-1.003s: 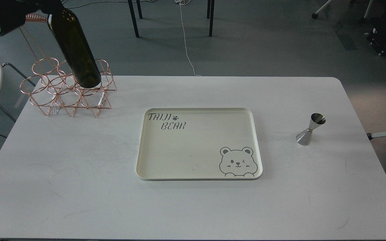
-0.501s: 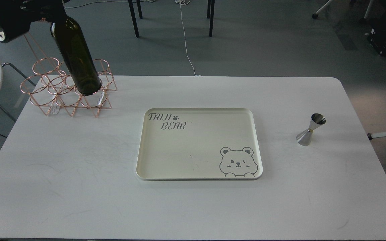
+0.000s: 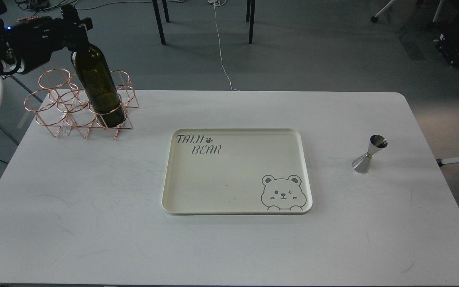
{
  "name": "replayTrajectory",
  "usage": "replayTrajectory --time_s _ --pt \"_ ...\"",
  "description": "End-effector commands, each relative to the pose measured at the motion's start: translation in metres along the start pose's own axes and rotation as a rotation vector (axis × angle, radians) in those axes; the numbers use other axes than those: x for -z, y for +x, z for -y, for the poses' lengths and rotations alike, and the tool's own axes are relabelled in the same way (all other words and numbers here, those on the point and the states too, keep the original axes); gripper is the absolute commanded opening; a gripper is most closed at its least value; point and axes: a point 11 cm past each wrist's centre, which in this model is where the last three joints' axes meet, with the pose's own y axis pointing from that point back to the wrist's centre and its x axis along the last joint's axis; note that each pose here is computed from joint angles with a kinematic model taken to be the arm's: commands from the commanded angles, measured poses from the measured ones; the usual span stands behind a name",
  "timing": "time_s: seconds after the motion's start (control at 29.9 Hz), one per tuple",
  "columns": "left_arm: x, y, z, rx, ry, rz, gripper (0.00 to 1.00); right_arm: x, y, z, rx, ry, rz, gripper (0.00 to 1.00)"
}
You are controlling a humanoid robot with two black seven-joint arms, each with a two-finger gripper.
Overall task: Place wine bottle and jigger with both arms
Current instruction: 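Release the bottle and withdraw the left gripper upward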
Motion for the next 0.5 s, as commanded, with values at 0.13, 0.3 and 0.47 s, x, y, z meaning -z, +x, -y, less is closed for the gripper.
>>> replayTrajectory --time_s 0.13,0.3,0.47 --pt "0.0056 -0.01 0.0043 0.005 0.023 -0.088 0.36 -0.0001 -0.0032 0.0019 0.005 0.002 0.004 0.96" --pt "0.0064 -0.0105 0.004 -0.001 0.025 -0.109 0.55 -0.0001 -0.0032 0.0019 0.005 0.002 0.004 0.96" --pt "0.0063 -0.0093 0.0041 -0.006 0.026 -0.12 0.76 0.0021 -0.0026 0.0025 0.004 0.007 0.004 0.96"
